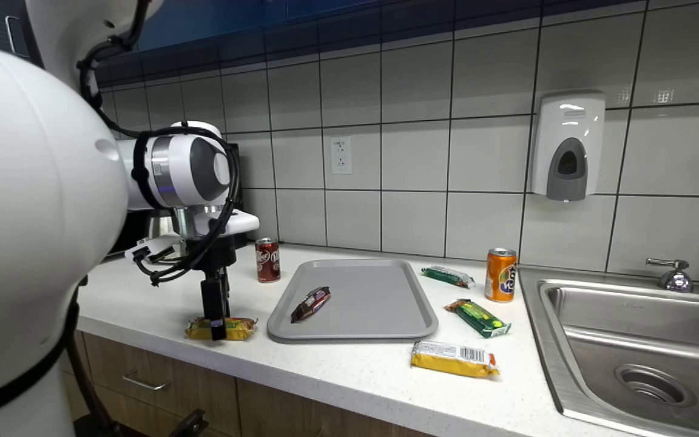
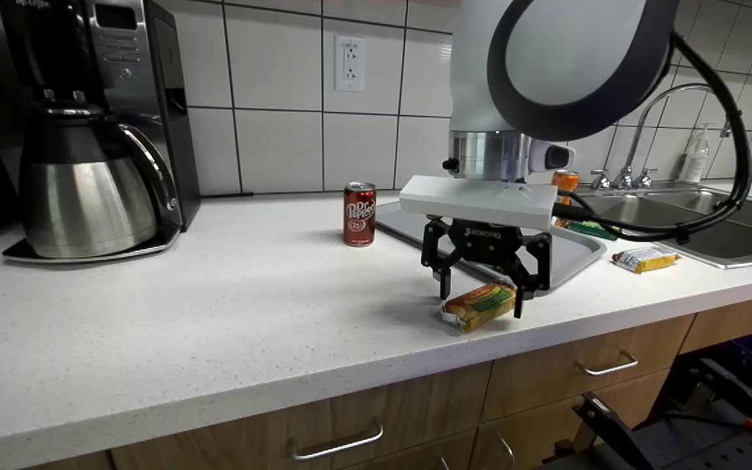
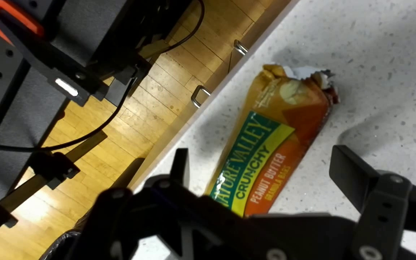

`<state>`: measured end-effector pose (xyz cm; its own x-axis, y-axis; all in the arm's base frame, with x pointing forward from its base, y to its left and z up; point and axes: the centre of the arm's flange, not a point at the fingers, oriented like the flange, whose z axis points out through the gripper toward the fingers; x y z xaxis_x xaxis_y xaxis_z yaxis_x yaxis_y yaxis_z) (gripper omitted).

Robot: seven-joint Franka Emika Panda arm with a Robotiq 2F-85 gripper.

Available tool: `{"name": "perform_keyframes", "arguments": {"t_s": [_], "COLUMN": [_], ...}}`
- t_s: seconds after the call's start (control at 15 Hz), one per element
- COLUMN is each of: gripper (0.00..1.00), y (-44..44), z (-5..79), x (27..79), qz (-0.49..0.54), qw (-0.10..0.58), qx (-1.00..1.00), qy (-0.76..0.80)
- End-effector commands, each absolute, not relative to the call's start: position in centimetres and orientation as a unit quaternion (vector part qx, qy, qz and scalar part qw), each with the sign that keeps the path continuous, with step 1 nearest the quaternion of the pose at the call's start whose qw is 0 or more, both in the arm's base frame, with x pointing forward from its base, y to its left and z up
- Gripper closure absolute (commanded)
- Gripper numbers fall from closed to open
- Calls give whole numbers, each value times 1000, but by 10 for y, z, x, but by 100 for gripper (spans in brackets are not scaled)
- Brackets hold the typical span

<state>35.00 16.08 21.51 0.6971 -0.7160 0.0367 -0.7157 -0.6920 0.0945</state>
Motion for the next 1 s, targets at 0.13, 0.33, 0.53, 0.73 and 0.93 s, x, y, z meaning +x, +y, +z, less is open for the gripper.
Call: {"name": "perform_keyframes", "arguments": {"t_s": [0.13,0.33,0.53,0.73,0.93], "gripper": [0,0,26,51,75], "y": [158,158,159,159,160], "z": [217,216,217,219,222], "x": [349,349,349,350,352], "qz": [2,2,2,1,6], "qw": [50,51,50,45,42], "qx": [919,919,918,916,915], "qy": [-392,-391,-392,-398,-401]}}
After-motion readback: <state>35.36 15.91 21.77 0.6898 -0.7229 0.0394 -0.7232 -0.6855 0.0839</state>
